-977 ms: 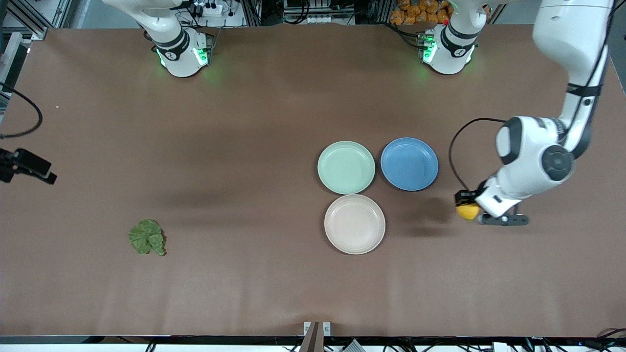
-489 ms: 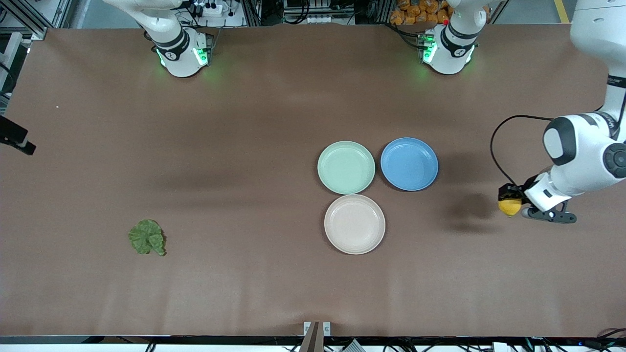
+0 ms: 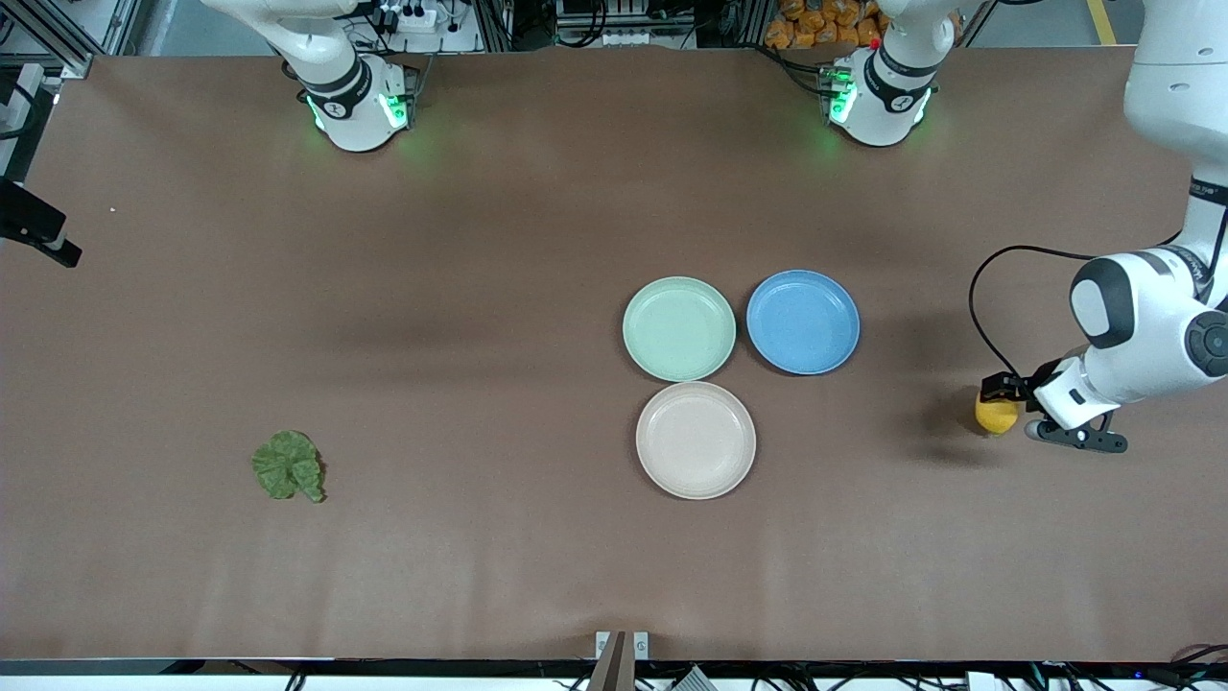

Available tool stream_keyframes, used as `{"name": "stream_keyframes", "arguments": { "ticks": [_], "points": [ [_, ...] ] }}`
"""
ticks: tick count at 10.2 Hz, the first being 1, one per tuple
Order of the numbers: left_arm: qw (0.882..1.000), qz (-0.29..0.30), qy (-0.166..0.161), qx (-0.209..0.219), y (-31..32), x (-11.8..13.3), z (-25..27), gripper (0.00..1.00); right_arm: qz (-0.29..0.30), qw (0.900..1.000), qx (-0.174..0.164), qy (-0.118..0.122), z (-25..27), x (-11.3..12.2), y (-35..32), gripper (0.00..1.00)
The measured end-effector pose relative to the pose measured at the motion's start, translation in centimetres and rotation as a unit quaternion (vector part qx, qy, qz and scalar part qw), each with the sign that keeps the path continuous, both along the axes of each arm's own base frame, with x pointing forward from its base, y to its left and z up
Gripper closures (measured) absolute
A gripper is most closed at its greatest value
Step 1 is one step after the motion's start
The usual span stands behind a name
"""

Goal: Pick lemon and lettuce from plates
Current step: 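Carry the lemon away from the plates with the left gripper, then open the left gripper to set the lemon on the table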

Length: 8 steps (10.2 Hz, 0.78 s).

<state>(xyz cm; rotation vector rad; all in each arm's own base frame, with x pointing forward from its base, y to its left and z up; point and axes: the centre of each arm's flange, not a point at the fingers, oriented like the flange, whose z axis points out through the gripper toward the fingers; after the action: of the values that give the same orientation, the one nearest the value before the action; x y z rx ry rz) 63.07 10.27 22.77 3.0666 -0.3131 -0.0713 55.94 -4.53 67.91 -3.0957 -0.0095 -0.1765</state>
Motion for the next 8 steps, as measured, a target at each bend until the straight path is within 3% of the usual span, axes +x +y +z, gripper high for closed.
{"name": "stream_keyframes", "arguments": {
  "ticks": [1,3,6,8],
  "points": [
    [1.0,-0.002,-0.001,0.0,-0.3,0.2,0.1,0.0,0.0,1.0,0.0,0.002,-0.2,-0.2,0.0,0.0],
    [1.0,-0.005,-0.007,0.0,-1.4,0.7,0.5,0.0,0.0,1.0,0.001,0.004,-0.2,-0.6,0.0,0.0],
    [0.999,0.049,-0.021,0.003,-7.3,2.4,2.1,0.0,0.001,1.0,0.001,0.002,0.4,-1.2,0.1,0.0],
    [0.996,0.086,-0.025,0.003,-9.1,2.5,3.0,0.0,0.002,1.0,0.002,0.015,0.6,-1.9,0.1,0.0]
  ]
}}
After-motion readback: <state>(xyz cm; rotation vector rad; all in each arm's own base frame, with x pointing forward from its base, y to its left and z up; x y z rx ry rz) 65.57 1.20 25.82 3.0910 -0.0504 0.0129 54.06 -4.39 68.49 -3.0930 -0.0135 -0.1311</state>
